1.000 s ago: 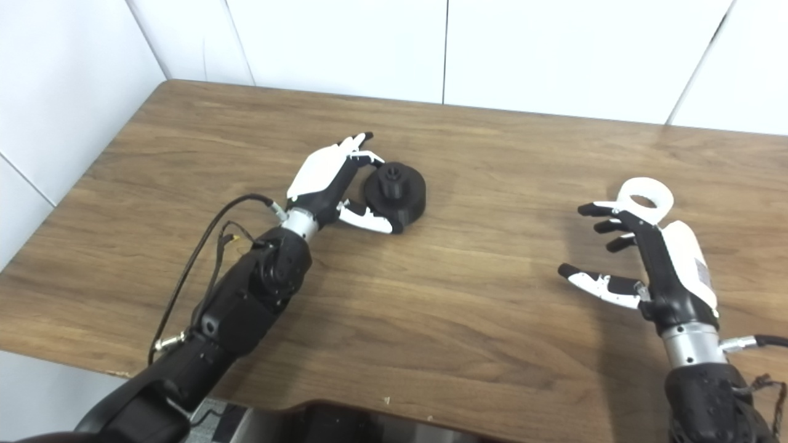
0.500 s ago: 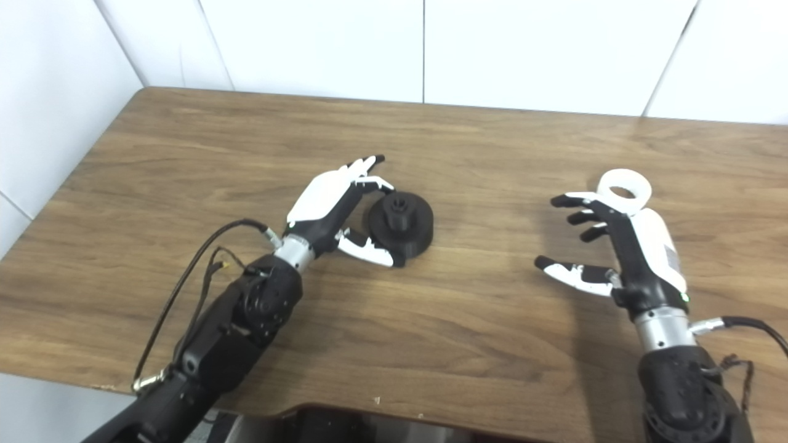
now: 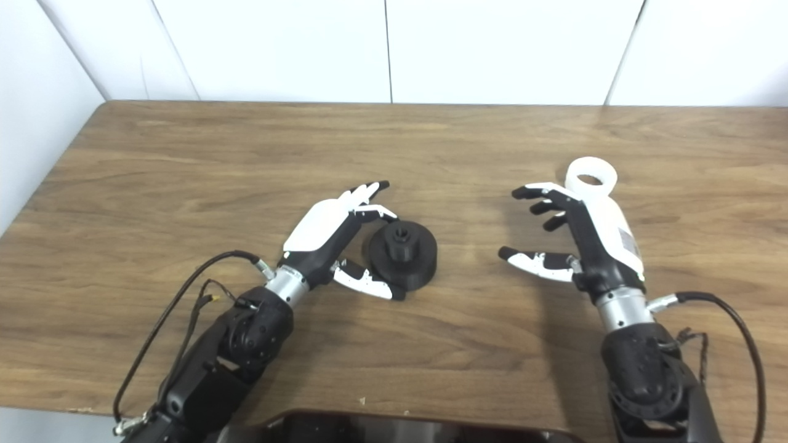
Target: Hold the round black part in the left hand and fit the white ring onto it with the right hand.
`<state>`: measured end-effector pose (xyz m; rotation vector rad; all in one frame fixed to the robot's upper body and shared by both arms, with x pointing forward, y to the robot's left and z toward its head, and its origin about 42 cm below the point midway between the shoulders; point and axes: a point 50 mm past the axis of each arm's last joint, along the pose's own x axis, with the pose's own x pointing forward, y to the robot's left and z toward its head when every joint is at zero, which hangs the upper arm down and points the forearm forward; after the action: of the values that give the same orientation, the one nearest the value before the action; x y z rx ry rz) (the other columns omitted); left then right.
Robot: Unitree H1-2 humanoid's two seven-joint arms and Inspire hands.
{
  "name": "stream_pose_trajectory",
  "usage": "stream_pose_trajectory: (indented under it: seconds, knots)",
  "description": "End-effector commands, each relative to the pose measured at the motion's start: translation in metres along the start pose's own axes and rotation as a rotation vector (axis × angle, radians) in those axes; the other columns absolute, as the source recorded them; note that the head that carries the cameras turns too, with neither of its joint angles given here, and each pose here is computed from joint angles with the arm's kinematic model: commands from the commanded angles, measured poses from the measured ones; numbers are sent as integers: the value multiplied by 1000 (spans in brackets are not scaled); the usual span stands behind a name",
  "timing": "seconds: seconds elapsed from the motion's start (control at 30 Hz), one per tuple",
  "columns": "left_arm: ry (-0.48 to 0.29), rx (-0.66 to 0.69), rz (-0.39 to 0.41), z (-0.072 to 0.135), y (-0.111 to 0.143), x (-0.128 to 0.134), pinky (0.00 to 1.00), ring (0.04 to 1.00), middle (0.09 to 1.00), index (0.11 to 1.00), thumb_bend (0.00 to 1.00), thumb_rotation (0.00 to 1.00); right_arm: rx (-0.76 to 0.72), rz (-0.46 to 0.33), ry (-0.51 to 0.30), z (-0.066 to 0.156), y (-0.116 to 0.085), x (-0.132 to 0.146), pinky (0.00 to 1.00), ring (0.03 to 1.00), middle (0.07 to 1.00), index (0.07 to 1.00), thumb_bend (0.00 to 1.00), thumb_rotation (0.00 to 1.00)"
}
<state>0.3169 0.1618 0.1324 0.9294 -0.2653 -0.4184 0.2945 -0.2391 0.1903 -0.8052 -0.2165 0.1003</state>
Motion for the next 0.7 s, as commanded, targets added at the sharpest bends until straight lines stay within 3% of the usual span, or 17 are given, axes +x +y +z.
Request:
stream_pose_trajectory:
  seconds: [0.0, 0.37, 0.67]
  knots:
    - [-50, 28, -4, 9, 4, 0, 1000, 1000, 1000, 609, 970, 350, -8, -50, -66, 18, -13, 10, 591, 714, 772, 717, 647, 146]
    - [-56, 20, -8, 6, 11, -8, 1000, 1000, 1000, 611, 963, 337, -19, -54, -68, 28, -4, 11, 599, 713, 771, 714, 642, 157]
    - [-63, 13, -13, -5, 20, -11, 1000, 1000, 1000, 611, 952, 338, -41, -49, -54, 37, 7, 16, 614, 722, 771, 724, 632, 235]
